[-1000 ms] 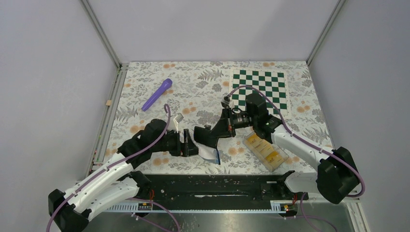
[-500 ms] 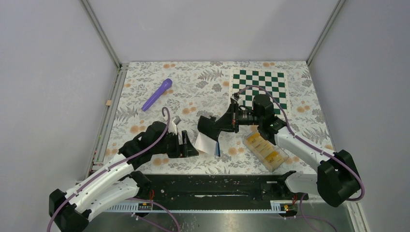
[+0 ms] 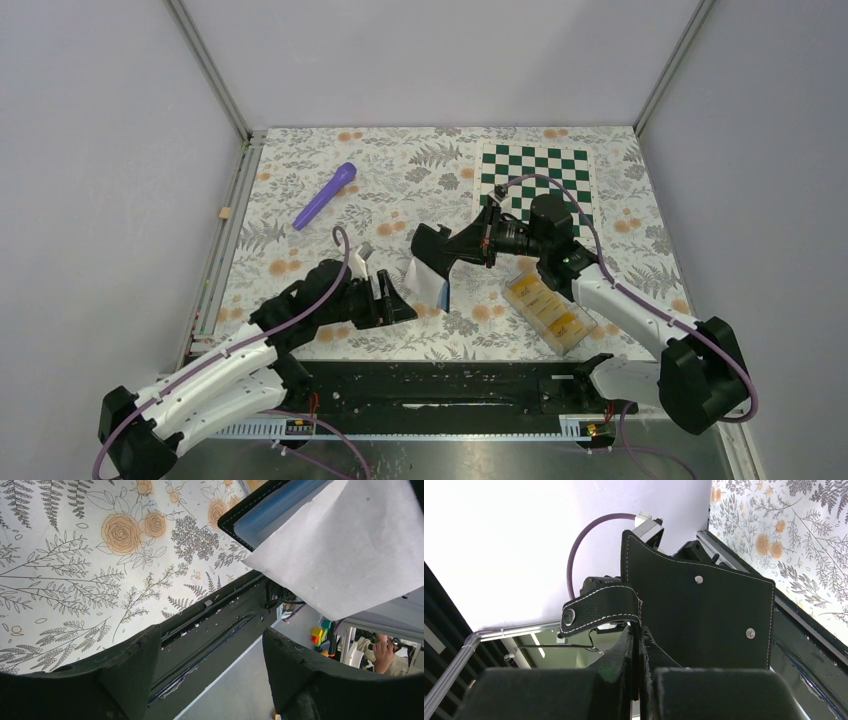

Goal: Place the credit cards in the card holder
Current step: Turn over the card slot in the card holder.

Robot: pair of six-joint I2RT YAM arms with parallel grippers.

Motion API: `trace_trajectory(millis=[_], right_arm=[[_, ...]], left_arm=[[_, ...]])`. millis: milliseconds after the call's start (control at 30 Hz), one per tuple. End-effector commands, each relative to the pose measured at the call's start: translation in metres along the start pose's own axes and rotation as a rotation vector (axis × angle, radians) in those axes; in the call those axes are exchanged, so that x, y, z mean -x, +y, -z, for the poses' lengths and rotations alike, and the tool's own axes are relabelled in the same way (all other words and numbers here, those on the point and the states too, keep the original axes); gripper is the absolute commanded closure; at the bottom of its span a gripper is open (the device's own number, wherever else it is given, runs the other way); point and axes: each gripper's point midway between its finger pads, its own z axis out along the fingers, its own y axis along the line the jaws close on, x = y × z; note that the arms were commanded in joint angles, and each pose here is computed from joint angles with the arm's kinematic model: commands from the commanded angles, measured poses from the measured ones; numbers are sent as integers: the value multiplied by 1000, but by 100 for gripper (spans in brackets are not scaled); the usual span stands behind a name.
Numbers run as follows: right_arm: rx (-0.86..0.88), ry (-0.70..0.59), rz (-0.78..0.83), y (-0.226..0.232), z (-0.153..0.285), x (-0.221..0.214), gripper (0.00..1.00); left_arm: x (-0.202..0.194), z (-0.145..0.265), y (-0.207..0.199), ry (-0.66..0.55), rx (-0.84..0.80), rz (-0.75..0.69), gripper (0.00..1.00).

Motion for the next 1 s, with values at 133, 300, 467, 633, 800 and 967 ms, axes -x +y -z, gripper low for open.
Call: trace_trajectory(millis=[133, 300, 467, 633, 800, 967], right_arm=[[37, -89, 14, 16, 7, 8, 100], [33, -100, -6, 13, 8, 9, 100], [39, -110, -19, 14, 9, 9, 100], [59, -130, -38, 15, 11, 11, 100], [62, -135, -52, 13, 11, 11, 100], [58, -145, -56, 12, 12, 12, 100]], left_arm=[[23, -6, -34, -100, -25, -49, 26], [28, -13, -45, -130, -29, -52, 25], [36, -16, -50, -177, -35, -31, 24], [49, -14, -51, -245, -27, -19, 23], [56, -8, -55, -286, -36, -23, 23], [59, -1, -59, -302, -35, -49, 23]])
